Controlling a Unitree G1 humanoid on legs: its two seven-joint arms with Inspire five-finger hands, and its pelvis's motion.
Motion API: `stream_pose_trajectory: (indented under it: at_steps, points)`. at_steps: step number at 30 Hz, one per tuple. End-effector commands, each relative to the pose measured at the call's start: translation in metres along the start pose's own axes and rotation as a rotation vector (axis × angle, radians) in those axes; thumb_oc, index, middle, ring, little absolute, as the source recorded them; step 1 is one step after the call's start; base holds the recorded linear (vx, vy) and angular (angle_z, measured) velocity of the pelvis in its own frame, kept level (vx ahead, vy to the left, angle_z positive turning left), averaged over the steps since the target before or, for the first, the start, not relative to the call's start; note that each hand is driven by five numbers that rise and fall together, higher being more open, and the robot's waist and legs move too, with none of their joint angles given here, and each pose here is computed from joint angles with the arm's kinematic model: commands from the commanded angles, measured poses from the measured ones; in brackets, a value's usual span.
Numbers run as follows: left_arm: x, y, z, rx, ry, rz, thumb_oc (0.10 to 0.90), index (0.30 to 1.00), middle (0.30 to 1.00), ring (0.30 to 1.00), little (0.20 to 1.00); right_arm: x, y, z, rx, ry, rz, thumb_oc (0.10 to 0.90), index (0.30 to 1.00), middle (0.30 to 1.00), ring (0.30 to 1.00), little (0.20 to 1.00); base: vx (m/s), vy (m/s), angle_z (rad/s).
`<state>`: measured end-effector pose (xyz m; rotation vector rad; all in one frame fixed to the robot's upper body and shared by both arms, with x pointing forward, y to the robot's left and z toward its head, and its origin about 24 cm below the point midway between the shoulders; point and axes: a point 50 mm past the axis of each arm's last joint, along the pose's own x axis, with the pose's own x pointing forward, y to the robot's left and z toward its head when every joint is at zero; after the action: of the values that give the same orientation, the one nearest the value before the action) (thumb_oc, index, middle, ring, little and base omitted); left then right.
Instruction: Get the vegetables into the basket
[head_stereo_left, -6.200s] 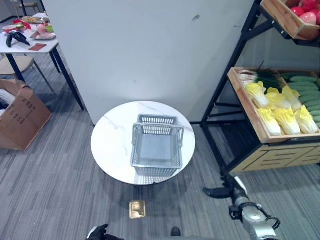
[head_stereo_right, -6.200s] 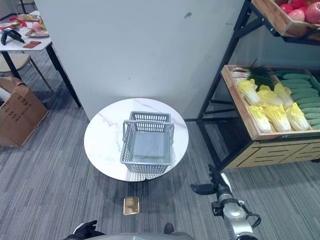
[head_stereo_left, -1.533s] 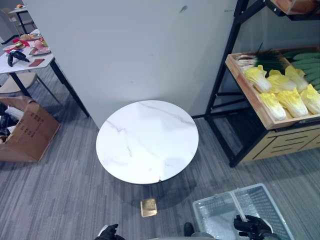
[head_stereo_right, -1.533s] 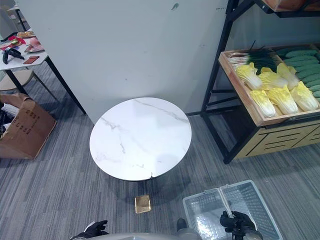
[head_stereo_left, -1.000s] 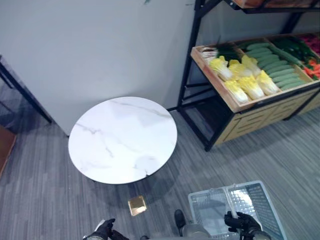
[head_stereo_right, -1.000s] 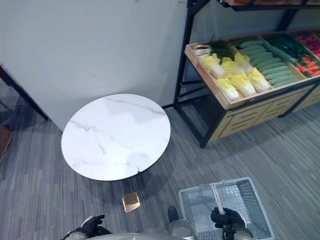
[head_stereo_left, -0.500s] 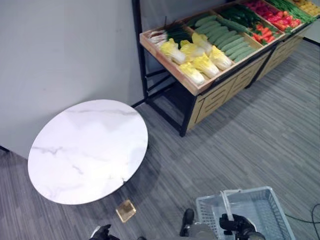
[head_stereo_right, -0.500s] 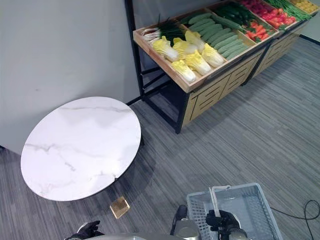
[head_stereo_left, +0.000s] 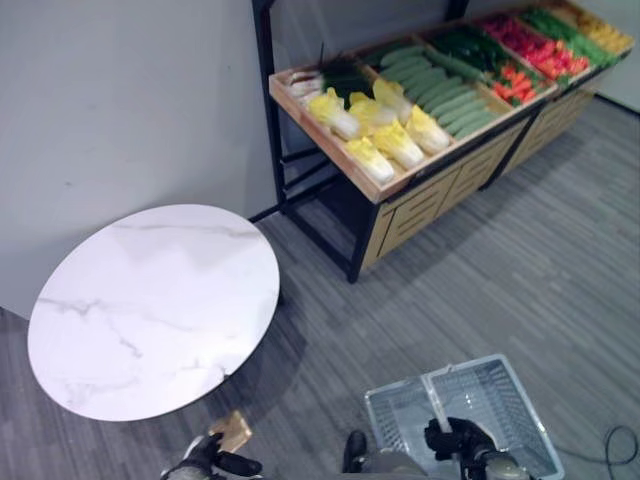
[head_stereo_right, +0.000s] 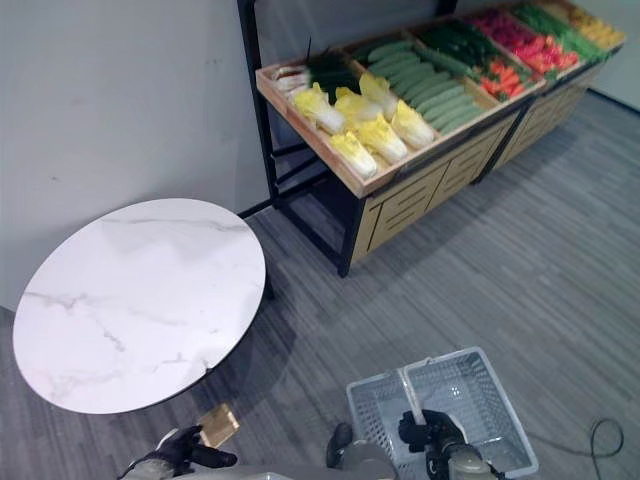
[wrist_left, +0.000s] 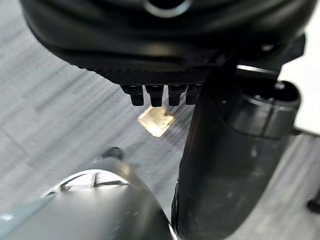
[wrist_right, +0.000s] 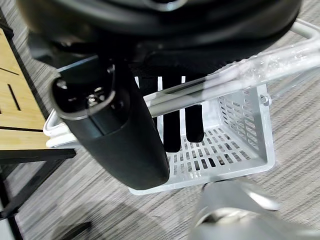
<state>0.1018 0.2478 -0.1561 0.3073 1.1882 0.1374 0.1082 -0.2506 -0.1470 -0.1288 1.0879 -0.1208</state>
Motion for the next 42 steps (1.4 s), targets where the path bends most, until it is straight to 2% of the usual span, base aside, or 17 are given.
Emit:
stream_pose_trajectory:
  at_steps: [1, 11, 23, 32, 42]
  points:
    - [0.002, -0.001, 0.013, -0.017, -0.035, 0.012, 0.9, 1.0, 1.0, 1.0, 1.0, 0.005, -0.004, 0.038, -0.076, -0.125, 0.001, 0.4, 0.3, 0.3, 0.3, 0.3, -0.01, 0.114, -0.75]
    - [0.0, 0.002, 0.002, 0.059, -0.009, 0.0, 0.9, 1.0, 1.0, 1.0, 1.0, 0.006, 0.003, 0.037, -0.017, -0.123, 0.004, 0.4, 0.3, 0.3, 0.3, 0.3, 0.02, 0.24, -0.55]
    - [0.001, 0.017, 0.008, 0.07, -0.029, 0.049, 0.9, 1.0, 1.0, 1.0, 1.0, 0.009, 0.018, 0.047, -0.079, -0.147, 0.044, 0.4, 0.3, 0.3, 0.3, 0.3, -0.06, 0.174, -0.66]
    - [0.002, 0.019, 0.013, 0.081, -0.039, 0.052, 0.9, 1.0, 1.0, 1.0, 1.0, 0.008, 0.025, 0.043, -0.067, -0.14, 0.06, 0.4, 0.3, 0.3, 0.3, 0.3, 0.01, -0.021, -0.4]
    - [0.002, 0.016, 0.014, 0.044, -0.028, 0.048, 0.9, 1.0, 1.0, 1.0, 1.0, 0.008, 0.018, 0.033, -0.114, -0.099, 0.049, 0.4, 0.3, 0.3, 0.3, 0.3, 0.11, -0.278, -0.43]
